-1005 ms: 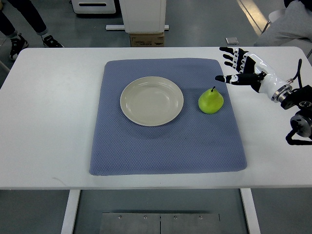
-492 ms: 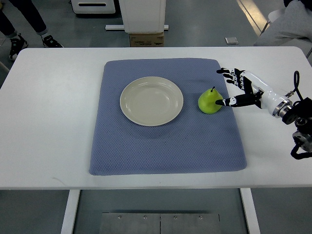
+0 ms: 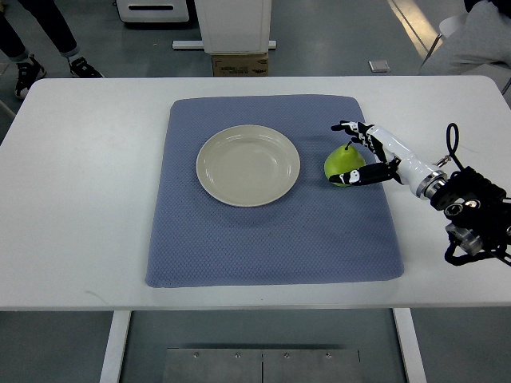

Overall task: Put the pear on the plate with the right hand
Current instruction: 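Lower the right hand around the green pear and close the fingers, then lift the pear with the right hand and carry it over the plate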

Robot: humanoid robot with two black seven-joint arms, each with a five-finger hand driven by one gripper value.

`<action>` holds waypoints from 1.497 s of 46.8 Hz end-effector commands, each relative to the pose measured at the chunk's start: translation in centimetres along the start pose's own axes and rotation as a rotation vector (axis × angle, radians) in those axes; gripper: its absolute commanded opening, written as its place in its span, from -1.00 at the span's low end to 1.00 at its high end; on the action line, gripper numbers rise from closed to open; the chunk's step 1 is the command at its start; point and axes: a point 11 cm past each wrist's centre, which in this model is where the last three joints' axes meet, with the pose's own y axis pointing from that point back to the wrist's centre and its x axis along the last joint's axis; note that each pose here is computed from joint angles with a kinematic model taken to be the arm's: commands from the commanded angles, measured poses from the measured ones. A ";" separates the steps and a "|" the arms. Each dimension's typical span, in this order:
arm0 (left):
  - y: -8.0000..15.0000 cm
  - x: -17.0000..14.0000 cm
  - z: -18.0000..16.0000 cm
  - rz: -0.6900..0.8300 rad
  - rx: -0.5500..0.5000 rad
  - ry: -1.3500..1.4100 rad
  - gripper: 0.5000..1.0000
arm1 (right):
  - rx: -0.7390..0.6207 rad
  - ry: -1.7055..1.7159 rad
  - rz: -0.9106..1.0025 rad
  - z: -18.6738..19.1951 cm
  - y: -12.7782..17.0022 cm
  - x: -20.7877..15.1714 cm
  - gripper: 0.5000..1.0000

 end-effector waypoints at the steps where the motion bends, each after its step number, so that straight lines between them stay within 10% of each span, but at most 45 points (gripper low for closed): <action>1: 0.0 0.0 0.0 0.000 0.000 0.000 1.00 | -0.007 0.025 0.002 0.1 -0.4 -0.4 1.00; 30: 0.0 0.0 0.0 0.001 0.000 0.000 1.00 | -0.053 0.122 0.034 1.3 -1.1 -0.5 0.90; 44: 0.0 0.0 0.0 0.000 0.000 0.000 1.00 | -0.085 0.218 -0.026 1.7 -1.1 -0.8 -1.00; 70: 0.0 0.0 0.0 0.001 0.000 0.000 1.00 | -0.042 0.210 -0.003 -0.4 -2.2 0.0 -1.00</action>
